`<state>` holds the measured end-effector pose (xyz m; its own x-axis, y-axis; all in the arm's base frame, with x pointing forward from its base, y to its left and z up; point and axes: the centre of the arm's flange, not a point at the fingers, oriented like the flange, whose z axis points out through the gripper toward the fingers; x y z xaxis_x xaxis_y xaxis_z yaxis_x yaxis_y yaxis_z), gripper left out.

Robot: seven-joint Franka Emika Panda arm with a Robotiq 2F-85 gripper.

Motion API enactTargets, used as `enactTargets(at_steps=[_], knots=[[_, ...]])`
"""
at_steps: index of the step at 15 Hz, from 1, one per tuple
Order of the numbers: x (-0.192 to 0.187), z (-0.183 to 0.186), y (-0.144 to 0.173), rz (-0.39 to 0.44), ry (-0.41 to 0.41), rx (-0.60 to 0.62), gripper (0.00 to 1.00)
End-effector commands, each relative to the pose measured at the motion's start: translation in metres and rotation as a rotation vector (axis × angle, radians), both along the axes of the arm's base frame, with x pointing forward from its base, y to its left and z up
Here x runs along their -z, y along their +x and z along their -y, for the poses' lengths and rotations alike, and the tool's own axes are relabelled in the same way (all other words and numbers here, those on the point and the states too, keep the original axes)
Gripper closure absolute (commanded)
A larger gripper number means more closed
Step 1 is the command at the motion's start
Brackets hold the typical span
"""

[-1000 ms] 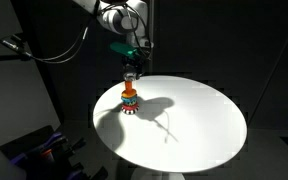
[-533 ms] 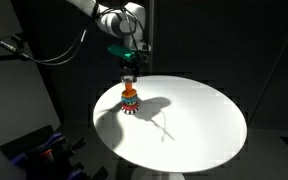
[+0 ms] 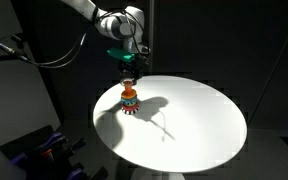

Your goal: Move the rod to the let and then put the colorless ring around the orange rod

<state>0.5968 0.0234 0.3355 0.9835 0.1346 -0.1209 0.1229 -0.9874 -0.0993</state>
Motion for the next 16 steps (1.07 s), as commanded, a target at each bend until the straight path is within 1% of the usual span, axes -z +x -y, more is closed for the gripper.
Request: enactTargets(at_steps=[1,6,7,8,9,16], knots=[[0.0044,-0.0008,-0.0021,-0.009,-0.049,-0.006,0.31],[0.0095,-0.0023,-0.0062,0.001,-0.102,-0.038,0.31],[0.0099,-0.0029,-0.0067,0.000,-0.105,-0.042,0.15],[0.0097,-0.0033,-0.0071,-0.001,-0.101,-0.046,0.01],[0.0092,-0.0035,-0.0075,-0.003,-0.094,-0.049,0.00],[0.0002,0.0024,-0.0100,-0.004,-0.015,-0.047,0.00]])
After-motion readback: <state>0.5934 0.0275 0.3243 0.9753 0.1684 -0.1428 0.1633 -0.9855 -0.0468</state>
